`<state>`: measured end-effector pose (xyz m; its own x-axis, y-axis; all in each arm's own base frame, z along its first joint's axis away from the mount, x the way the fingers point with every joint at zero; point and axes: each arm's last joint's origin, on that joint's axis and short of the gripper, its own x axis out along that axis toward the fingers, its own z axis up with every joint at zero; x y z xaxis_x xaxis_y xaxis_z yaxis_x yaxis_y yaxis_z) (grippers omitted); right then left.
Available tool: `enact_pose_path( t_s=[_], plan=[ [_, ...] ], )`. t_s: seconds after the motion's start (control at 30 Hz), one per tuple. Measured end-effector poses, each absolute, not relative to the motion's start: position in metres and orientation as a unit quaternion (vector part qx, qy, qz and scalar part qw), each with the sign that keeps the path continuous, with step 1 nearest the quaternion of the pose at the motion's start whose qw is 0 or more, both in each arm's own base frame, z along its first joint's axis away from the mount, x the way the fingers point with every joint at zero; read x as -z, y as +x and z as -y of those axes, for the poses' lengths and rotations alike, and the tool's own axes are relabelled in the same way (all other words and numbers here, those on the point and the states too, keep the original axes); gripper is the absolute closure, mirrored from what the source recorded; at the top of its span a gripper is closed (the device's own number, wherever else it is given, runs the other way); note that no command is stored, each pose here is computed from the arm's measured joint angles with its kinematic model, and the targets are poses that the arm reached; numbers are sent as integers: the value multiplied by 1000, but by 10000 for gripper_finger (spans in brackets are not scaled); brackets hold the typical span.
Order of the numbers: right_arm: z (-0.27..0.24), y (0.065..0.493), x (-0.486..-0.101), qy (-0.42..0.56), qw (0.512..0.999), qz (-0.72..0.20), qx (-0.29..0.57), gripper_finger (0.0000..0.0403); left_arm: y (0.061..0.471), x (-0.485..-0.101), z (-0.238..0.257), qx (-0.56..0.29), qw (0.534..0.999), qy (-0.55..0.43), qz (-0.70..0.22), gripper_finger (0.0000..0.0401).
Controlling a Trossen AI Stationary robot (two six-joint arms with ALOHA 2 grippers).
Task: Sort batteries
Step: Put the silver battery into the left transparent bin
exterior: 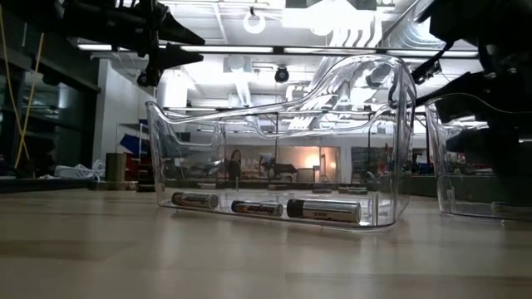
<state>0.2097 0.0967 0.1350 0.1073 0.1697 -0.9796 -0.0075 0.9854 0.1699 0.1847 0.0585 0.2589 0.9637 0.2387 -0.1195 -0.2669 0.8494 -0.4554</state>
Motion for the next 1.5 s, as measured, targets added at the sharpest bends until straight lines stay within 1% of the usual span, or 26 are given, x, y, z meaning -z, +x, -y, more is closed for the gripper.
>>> enact_pose_path(
  t_s=[0.1,0.17,0.27,0.37,0.4,0.43,0.53,0.6,0.63,0.8,0.93,1.03,1.17,1.27,1.37,1.43,1.5],
  plan=[
    [-95,210,-134,59,743,-664,-57,235,185,-259,-59,-132,961,-241,-29,259],
    [-94,210,-134,57,744,-663,-55,248,185,-259,-59,-132,961,-241,-30,259],
    [-93,212,-133,59,750,-657,-39,295,185,-259,-59,-135,961,-241,-29,259],
    [-91,213,-133,79,752,-654,-9,367,184,-259,-59,-137,961,-237,-29,259],
    [-90,214,-134,91,750,-655,2,382,184,-259,-59,-137,962,-236,-29,259],
    [-90,215,-135,101,747,-657,12,388,184,-259,-59,-138,962,-233,-29,259],
    [-90,217,-147,107,733,-671,33,385,184,-259,-59,-137,964,-224,-30,259],
    [-89,217,-161,97,725,-681,39,393,184,-259,-59,-138,966,-216,-30,259],
    [-90,219,-171,94,729,-677,36,396,184,-259,-60,-138,967,-213,-30,259],
    [-86,214,-225,78,740,-666,54,398,183,-259,-62,-145,966,-212,-29,259],
    [-84,226,-271,92,793,-600,50,398,182,-259,-66,-154,965,-212,-27,259],
    [-81,255,-289,95,849,-519,17,399,181,-259,-68,-162,963,-212,-26,259],
    [-72,302,-279,94,890,-447,-13,399,180,-259,-71,-168,962,-212,-24,259],
    [-67,332,-261,101,900,-421,-52,386,180,-259,-71,-168,962,-213,-26,259],
    [-63,347,-241,104,897,-427,-48,354,180,-256,-71,-169,960,-218,-42,259],
    [-59,351,-233,108,892,-437,-40,322,179,-251,-70,-168,957,-225,-67,259],
    [-57,353,-234,108,888,-446,-35,286,178,-245,-69,-170,953,-232,-95,259]
  ],
)
